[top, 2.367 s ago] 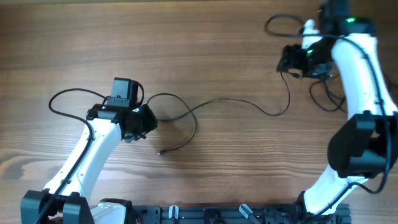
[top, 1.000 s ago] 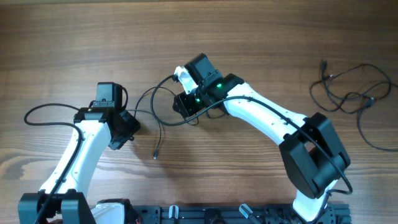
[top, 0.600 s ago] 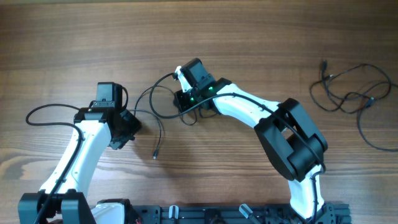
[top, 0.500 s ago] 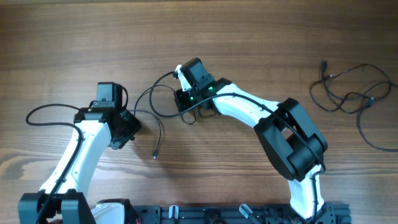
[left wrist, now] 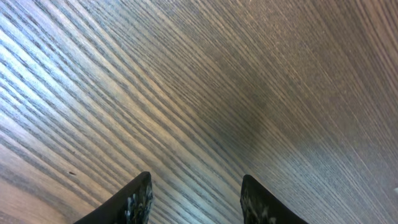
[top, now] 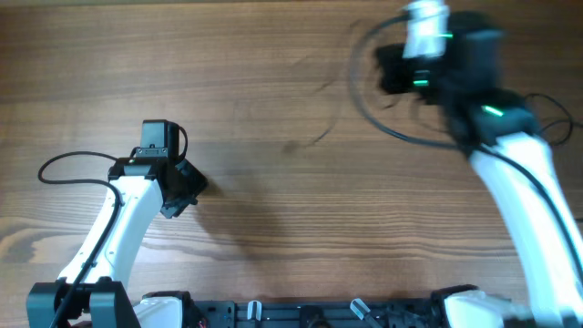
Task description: Untangle cables
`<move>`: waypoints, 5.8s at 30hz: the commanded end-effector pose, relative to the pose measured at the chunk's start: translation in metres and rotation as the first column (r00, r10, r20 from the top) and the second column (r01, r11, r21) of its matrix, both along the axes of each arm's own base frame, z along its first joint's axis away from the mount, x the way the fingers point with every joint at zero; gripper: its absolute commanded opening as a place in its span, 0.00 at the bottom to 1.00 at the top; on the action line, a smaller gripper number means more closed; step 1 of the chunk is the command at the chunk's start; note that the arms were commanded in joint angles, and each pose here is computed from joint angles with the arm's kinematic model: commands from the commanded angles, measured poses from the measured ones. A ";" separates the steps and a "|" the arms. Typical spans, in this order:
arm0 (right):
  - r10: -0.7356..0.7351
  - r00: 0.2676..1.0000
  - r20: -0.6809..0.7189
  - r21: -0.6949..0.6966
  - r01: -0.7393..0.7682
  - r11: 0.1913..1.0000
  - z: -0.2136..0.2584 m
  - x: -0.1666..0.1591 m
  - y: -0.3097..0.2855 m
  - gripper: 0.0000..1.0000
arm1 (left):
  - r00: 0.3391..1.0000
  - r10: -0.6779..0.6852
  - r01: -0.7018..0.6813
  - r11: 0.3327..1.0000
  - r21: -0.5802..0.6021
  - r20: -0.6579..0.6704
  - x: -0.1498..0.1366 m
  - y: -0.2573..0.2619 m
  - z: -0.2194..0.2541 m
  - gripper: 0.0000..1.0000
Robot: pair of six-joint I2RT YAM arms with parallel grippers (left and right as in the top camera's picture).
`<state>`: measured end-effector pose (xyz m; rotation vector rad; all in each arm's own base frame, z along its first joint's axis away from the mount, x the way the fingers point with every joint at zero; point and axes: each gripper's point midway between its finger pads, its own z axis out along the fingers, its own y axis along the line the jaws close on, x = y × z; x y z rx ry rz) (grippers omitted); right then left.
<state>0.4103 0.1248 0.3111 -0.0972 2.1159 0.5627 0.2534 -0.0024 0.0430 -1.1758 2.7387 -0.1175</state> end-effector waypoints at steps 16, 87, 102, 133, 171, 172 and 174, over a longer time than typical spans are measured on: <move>-0.735 0.678 -0.012 0.024 0.735 0.678 0.027 -0.033 -0.238 0.04 | 1.000 0.019 -0.020 0.999 -0.030 -0.019 -0.004 -0.003 -0.005 0.47; -0.142 0.990 -0.026 -0.134 0.138 0.981 -0.128 -0.159 -0.064 1.00 | 0.675 -0.366 0.336 0.926 0.175 0.641 -0.029 -0.053 0.094 1.00; -0.143 0.986 -0.084 -0.151 0.129 0.980 -0.143 -0.155 -0.063 1.00 | 0.717 -0.378 0.348 0.922 0.169 0.586 -0.048 -0.048 0.081 1.00; -0.116 0.843 0.526 0.003 0.135 0.991 -0.109 -0.180 -0.065 1.00 | 0.718 -0.378 0.348 0.922 0.169 0.584 -0.048 -0.048 0.081 1.00; -0.100 0.798 0.595 -0.184 0.256 0.949 -0.135 -0.167 -0.084 1.00 | 0.718 -0.378 0.348 0.922 0.169 0.584 -0.048 -0.048 0.081 1.00; -0.100 0.798 0.594 -0.184 0.256 0.949 -0.135 -0.167 -0.084 1.00 | 0.718 -0.378 0.348 0.922 0.169 0.584 -0.048 -0.048 0.081 1.00; -0.100 0.798 0.595 -0.184 0.256 0.949 -0.135 -0.167 -0.084 1.00 | 0.718 -0.378 0.348 0.922 0.169 0.584 -0.048 -0.048 0.081 1.00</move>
